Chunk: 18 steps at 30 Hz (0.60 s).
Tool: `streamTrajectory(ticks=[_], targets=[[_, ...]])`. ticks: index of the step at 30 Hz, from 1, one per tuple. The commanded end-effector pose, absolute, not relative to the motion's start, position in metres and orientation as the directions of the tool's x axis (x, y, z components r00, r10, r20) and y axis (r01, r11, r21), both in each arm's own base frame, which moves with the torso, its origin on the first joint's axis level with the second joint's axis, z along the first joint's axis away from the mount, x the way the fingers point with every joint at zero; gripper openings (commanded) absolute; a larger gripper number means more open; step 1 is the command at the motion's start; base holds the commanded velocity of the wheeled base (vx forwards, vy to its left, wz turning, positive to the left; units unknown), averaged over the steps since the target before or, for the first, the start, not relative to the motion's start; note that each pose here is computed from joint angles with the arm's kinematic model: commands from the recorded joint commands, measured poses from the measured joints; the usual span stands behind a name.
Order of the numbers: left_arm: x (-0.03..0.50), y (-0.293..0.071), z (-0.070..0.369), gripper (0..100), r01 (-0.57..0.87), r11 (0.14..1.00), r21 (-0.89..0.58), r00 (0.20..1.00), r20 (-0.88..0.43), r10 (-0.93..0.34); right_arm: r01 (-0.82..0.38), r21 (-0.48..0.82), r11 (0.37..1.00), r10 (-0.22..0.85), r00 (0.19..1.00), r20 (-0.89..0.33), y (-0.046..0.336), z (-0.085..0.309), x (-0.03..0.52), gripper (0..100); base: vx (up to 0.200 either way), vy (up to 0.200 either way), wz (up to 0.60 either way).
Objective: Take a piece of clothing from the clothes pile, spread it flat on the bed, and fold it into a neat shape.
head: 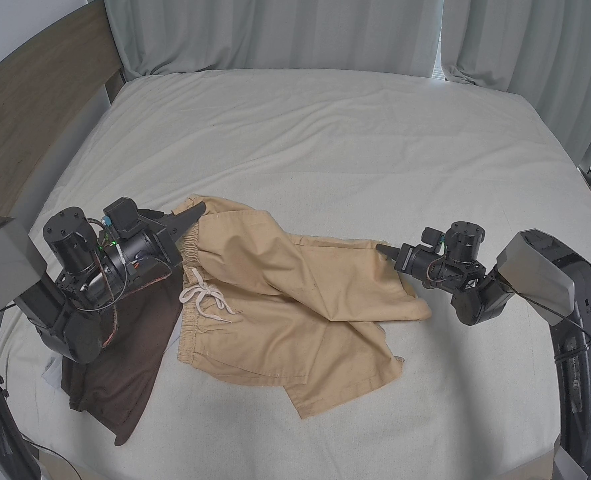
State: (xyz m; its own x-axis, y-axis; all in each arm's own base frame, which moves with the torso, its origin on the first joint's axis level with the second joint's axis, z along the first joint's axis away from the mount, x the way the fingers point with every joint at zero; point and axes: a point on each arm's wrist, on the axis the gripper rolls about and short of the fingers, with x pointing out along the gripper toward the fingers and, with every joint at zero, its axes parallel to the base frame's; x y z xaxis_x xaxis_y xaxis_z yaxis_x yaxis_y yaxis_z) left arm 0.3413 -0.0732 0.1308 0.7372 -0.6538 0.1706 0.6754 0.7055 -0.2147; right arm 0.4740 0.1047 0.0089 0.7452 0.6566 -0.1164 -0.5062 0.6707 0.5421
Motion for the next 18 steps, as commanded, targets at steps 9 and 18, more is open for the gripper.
streamTrajectory(ticks=[9, 18], targets=[[0.353, -0.073, 0.144, 0, 0.681, 0.7, -0.216, 0.732, 0.229, -0.642, -0.552, 0.491, 0.674, 0.636, 0.772, -0.004, 0.089, 0.061, 0.451, 0, 0.0, 0.0, 0.0], [0.36, -0.073, 0.152, 0, 0.675, 0.69, -0.263, 0.738, 0.266, -0.62, -0.586, 0.448, 0.675, 0.622, 0.779, 0.081, 0.077, 0.111, 0.425, 0, 0.0, 0.0, 0.0]])
